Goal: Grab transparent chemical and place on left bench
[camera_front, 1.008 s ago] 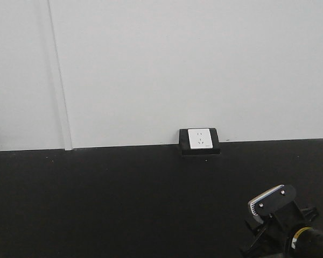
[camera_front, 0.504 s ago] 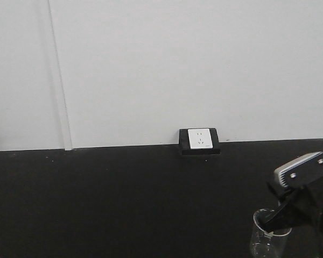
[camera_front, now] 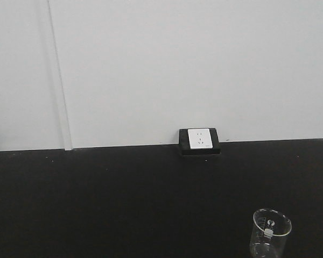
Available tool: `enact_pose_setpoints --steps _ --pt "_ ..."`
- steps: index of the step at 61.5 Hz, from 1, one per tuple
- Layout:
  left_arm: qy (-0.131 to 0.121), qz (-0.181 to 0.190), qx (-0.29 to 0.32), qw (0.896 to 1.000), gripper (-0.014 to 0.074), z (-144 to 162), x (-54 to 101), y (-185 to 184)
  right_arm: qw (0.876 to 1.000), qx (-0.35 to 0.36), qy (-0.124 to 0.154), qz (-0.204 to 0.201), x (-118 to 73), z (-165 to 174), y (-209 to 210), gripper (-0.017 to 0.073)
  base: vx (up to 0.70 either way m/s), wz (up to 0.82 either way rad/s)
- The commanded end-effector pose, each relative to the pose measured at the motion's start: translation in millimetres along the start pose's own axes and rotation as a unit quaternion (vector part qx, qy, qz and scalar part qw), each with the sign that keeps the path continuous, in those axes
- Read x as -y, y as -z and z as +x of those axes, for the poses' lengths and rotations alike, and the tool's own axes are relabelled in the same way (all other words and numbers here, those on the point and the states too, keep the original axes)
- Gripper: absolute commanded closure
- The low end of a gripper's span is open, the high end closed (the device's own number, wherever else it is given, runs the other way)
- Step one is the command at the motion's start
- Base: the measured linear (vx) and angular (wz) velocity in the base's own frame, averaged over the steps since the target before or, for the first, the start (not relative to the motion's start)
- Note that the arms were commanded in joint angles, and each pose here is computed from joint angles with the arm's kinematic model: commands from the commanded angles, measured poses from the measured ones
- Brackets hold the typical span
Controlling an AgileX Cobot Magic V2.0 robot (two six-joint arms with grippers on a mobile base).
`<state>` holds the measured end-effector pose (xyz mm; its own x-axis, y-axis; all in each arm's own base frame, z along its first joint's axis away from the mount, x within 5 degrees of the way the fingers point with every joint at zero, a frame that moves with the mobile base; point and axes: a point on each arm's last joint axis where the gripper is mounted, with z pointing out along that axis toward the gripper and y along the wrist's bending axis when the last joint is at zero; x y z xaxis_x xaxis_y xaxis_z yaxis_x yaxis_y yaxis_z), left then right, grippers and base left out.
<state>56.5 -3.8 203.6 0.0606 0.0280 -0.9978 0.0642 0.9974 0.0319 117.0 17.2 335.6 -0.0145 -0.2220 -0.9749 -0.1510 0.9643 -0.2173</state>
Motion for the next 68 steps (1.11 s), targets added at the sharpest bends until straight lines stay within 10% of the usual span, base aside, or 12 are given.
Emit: enact_pose_setpoints --steps 1,68 --pt "0.004 -0.001 0.041 0.999 0.0597 -2.8 -0.1 1.3 0.997 0.073 -0.001 0.016 3.8 -16.6 16.6 0.0564 0.0 0.0" --pt "0.004 -0.001 0.041 0.999 0.0597 -2.8 -0.1 1.3 0.993 0.115 -0.007 0.025 5.4 -22.9 42.7 0.0564 -0.01 0.0"
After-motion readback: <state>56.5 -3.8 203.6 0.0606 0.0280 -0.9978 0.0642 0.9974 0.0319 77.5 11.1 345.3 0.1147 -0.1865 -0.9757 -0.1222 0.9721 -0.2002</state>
